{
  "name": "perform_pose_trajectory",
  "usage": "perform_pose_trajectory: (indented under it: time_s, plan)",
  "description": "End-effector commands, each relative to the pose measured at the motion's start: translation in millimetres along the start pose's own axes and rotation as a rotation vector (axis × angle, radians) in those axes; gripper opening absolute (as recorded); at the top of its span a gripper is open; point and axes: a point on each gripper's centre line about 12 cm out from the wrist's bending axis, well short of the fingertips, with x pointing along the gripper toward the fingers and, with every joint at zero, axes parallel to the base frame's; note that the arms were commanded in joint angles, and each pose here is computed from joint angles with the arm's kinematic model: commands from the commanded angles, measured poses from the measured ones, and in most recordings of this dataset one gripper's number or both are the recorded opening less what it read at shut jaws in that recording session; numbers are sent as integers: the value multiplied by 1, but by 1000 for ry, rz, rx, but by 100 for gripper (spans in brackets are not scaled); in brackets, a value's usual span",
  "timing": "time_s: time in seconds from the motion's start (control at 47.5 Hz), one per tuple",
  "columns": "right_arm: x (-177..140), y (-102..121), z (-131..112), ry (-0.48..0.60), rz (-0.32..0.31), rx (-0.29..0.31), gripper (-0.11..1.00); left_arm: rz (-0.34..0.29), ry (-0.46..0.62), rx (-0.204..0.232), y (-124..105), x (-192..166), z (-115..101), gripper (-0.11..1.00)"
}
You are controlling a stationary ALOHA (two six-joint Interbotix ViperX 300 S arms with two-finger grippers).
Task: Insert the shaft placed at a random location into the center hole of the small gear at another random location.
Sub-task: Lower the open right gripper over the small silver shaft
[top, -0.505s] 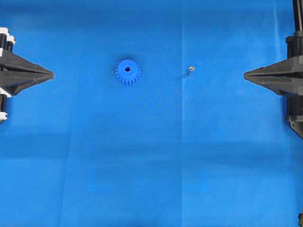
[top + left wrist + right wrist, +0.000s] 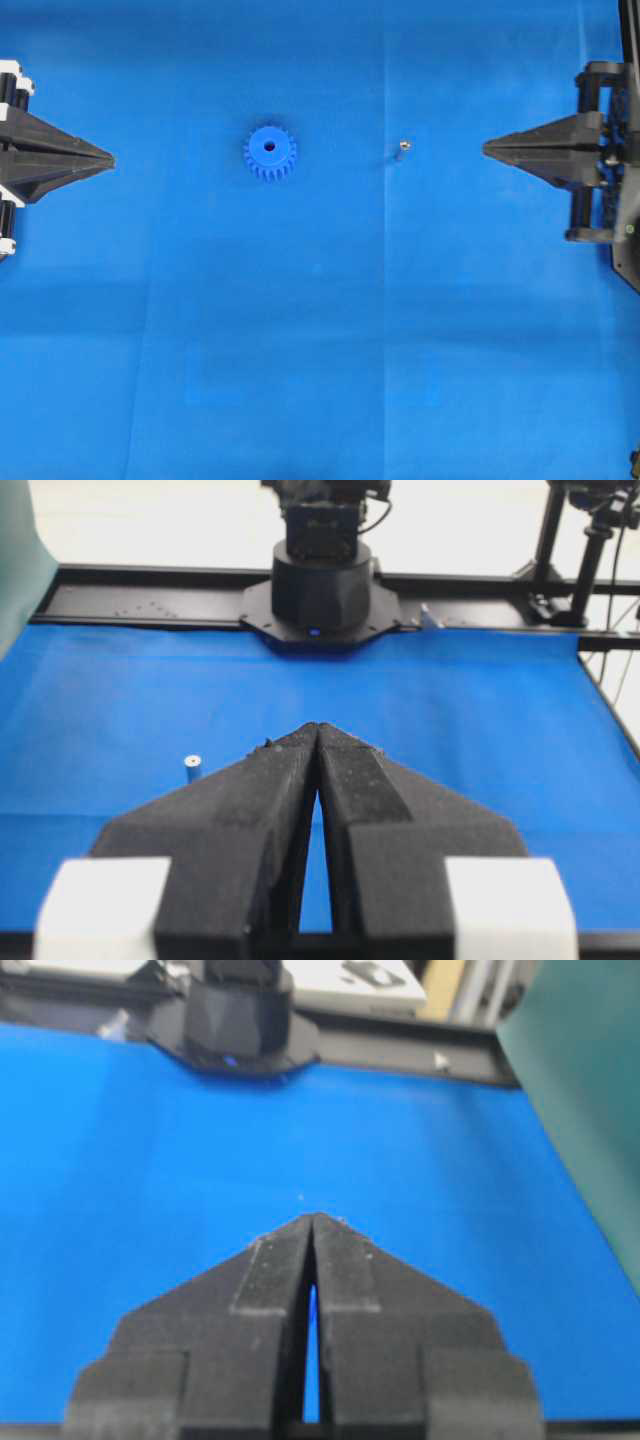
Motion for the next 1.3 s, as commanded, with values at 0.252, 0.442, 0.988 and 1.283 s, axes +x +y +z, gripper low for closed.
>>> perform_pose_trajectory:
  time_s: [0.252,0.442,0.988,1.283]
  plan:
    - [45,-27,-56,144,-125,65,68,-2,0,-6,0,0,-1,0]
    - [67,-34,-94,224,-160,80,74,-4,0,-17,-1,0,-1,0]
    - [82,-53,-157,339,-304,158,73,-2,15,-17,0,-3,-7,0]
    - [81,-52,-157,339,-309,164,44,-3,25,-17,-1,-3,-9,0]
